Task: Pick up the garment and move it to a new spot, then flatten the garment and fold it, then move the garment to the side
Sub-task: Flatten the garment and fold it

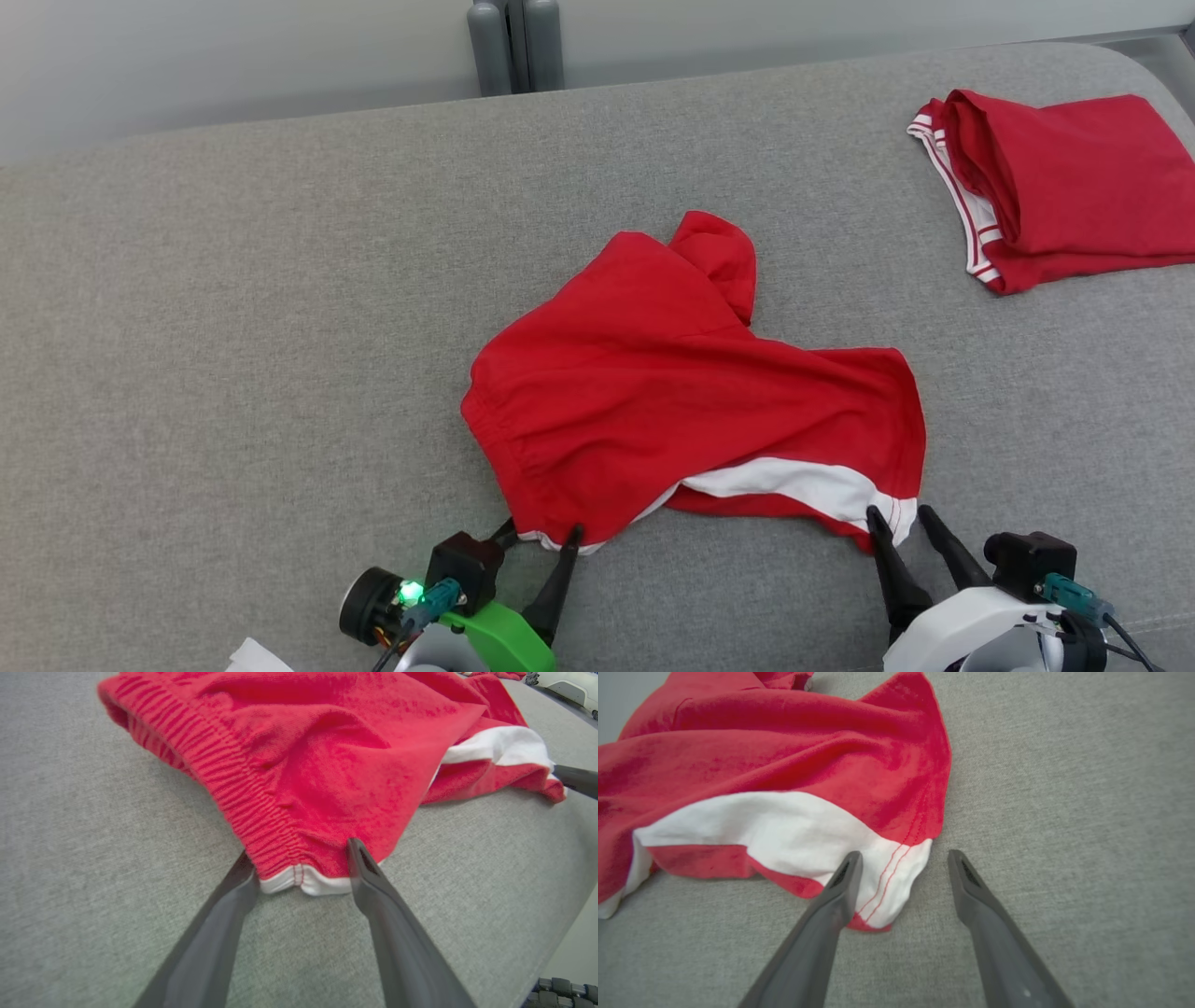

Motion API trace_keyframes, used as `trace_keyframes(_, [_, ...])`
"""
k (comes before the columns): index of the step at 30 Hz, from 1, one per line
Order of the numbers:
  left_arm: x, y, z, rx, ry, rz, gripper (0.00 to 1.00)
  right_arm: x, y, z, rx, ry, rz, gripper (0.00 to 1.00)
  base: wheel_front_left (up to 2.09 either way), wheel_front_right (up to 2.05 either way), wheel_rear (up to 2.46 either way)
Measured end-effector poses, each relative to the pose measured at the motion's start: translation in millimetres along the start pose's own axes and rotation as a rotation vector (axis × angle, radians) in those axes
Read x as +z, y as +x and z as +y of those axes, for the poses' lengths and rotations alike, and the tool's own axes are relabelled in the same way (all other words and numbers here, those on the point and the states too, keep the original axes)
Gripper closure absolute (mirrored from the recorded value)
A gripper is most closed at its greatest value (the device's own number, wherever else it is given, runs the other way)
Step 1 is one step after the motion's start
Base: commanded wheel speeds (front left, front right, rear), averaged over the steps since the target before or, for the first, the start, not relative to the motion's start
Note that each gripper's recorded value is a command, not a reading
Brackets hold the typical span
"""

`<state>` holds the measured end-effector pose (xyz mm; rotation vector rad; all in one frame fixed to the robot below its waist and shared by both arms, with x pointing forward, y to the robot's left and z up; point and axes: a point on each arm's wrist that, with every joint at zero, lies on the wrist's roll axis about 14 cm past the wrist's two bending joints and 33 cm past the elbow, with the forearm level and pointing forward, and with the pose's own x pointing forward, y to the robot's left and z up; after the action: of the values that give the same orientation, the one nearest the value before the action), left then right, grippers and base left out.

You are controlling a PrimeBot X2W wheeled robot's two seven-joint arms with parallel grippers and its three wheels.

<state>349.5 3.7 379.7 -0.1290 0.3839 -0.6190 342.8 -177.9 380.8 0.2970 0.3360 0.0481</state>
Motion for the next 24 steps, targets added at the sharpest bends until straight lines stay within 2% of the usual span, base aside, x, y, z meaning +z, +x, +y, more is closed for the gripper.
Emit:
trace_keyframes(1, [0.7, 0.3, -1.0, -0.003, -0.003, -0.002, 1.00, -0.3, -0.1, 1.3, 0.004, 0.002, 0.001, 1.00, 0.00, 0.00, 0.00])
trace_keyframes(7, [15.8, 1.1, -1.6, -0.001, -0.022, -0.052, 1.00, 6.6, -0.8, 6.7, 0.028, 0.008, -0.020, 1.00, 0.00, 0.00, 0.00])
trace_keyframes(11, [37.3, -2.8, 3.8, 0.020, -0.040, -0.129, 1.00, 31.3, 1.4, 10.7, 0.056, -0.015, -0.093, 1.00, 0.00, 0.00, 0.00])
trace_keyframes(19, [112.1, -2.1, 27.9, 0.044, -0.011, -0.337, 1.00, 105.8, 20.7, 37.0, 0.168, -0.106, -0.287, 1.00, 0.00, 0.00, 0.00])
trace_keyframes(24, [173.9, 16.9, 42.3, 0.010, 0.071, -0.446, 1.00, 159.7, 48.9, 53.1, 0.229, -0.135, -0.397, 1.00, 0.00, 0.00, 0.00])
